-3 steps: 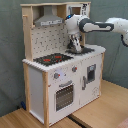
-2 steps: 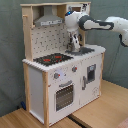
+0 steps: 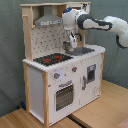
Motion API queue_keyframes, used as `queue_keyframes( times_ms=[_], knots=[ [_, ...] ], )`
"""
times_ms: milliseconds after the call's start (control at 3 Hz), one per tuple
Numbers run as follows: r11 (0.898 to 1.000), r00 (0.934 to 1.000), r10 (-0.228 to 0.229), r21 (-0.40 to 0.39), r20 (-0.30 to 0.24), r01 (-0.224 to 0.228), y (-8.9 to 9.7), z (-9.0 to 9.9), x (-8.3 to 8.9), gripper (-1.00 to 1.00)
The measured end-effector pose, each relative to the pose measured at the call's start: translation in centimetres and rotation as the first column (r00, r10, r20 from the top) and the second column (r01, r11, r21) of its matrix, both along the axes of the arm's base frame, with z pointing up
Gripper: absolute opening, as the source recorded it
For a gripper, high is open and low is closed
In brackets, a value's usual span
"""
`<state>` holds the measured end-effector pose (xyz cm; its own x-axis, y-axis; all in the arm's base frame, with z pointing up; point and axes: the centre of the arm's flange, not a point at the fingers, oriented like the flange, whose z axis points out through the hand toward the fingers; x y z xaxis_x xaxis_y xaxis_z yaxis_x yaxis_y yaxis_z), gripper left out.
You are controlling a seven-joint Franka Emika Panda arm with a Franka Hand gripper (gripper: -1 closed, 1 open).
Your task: Play with the kitchen
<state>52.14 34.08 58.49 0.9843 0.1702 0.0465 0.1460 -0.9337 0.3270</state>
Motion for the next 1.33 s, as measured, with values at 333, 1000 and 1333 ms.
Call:
queue_keyframes(
  times_ms=[333,1000,1333],
  knots=[
    [0.998,0.9984,0.055,0.010,0.014,-0.055,2.7,-0.7,-0.3,-1.00],
    [0.989,0.9892,0.142,0.023,0.034,-0.143,6.5,-1.6,0.1,-1.00],
    [0.983,0.9830,0.179,0.027,0.043,-0.180,8.0,-1.3,0.1,-1.00]
  ],
)
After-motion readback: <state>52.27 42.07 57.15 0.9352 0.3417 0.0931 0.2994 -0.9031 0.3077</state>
